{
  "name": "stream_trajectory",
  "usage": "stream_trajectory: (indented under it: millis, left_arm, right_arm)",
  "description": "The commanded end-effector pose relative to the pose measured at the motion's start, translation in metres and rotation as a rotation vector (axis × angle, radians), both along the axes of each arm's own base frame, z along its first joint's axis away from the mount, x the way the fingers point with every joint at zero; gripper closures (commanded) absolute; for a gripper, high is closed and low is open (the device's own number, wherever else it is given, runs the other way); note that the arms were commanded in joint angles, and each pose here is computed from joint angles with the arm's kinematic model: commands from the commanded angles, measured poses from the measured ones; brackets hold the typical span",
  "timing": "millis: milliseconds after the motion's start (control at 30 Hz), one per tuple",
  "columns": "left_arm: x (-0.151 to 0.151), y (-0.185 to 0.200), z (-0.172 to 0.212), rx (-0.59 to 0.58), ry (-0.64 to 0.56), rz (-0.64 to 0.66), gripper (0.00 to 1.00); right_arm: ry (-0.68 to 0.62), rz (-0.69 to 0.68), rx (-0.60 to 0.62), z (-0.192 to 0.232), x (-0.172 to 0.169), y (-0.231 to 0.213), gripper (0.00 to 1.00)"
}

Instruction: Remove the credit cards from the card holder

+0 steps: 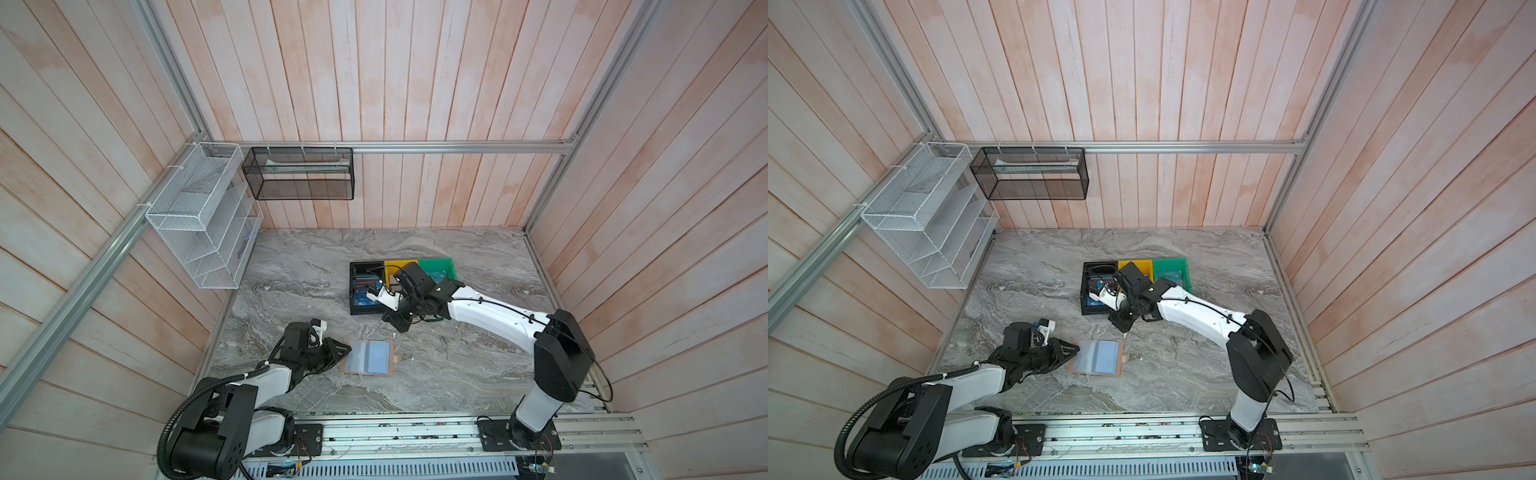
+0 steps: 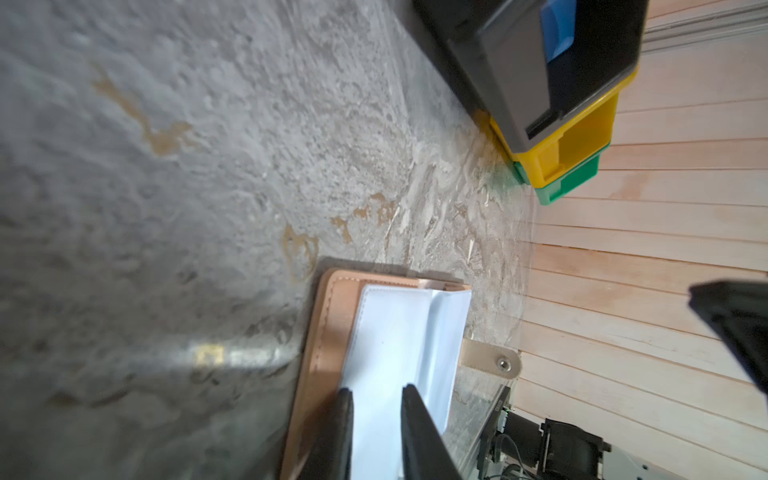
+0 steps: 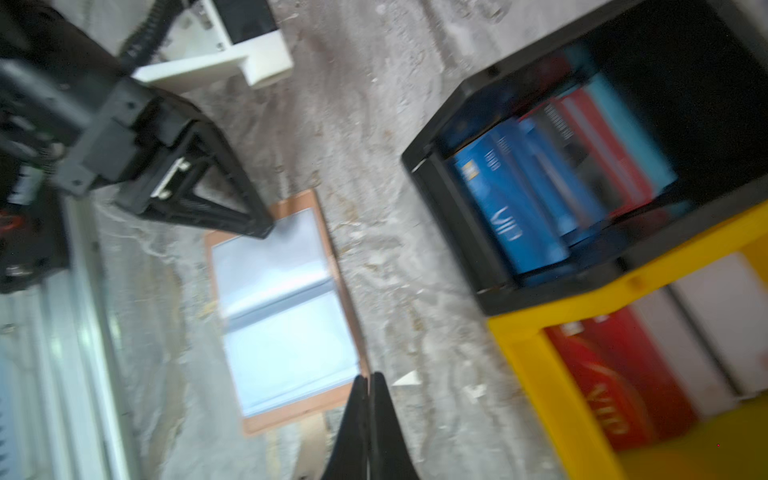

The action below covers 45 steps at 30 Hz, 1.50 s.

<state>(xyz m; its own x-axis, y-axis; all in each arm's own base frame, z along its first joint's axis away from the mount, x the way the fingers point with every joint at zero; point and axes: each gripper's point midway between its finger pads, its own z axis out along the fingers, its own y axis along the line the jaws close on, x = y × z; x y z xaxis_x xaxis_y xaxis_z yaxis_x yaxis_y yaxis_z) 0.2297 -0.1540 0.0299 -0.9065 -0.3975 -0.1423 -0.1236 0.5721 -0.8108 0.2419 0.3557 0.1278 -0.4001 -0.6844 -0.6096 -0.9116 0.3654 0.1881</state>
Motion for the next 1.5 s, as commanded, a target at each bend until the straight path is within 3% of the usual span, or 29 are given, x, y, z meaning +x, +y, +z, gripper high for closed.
stream_trajectory:
  millis: [0,200,667,1067,1467]
  left_arm:
    - [-0.004,0.003,-0.008,0.024,0.010,-0.001,0.85]
    - [-0.007,0.005,-0.011,0.028,0.021,0.005,0.92]
    - [-0.012,0.009,-0.014,0.045,0.034,0.026,0.94]
    - [-0.012,0.009,-0.021,0.047,0.053,0.027,0.94]
    - [-0.012,0.008,-0.023,0.044,0.056,0.022,0.95]
  right_arm:
    - [0.171,-0.016,0.201,0.002,-0.028,0.020,1.00]
    - [0.281,-0.054,0.108,-0.048,-0.053,0.007,1.00]
    - [0.312,-0.097,-0.004,-0.096,-0.044,-0.001,1.00]
    - [0.313,-0.144,-0.020,-0.099,-0.035,-0.014,1.00]
    - [0.358,-0.090,-0.037,-0.111,-0.042,0.006,1.00]
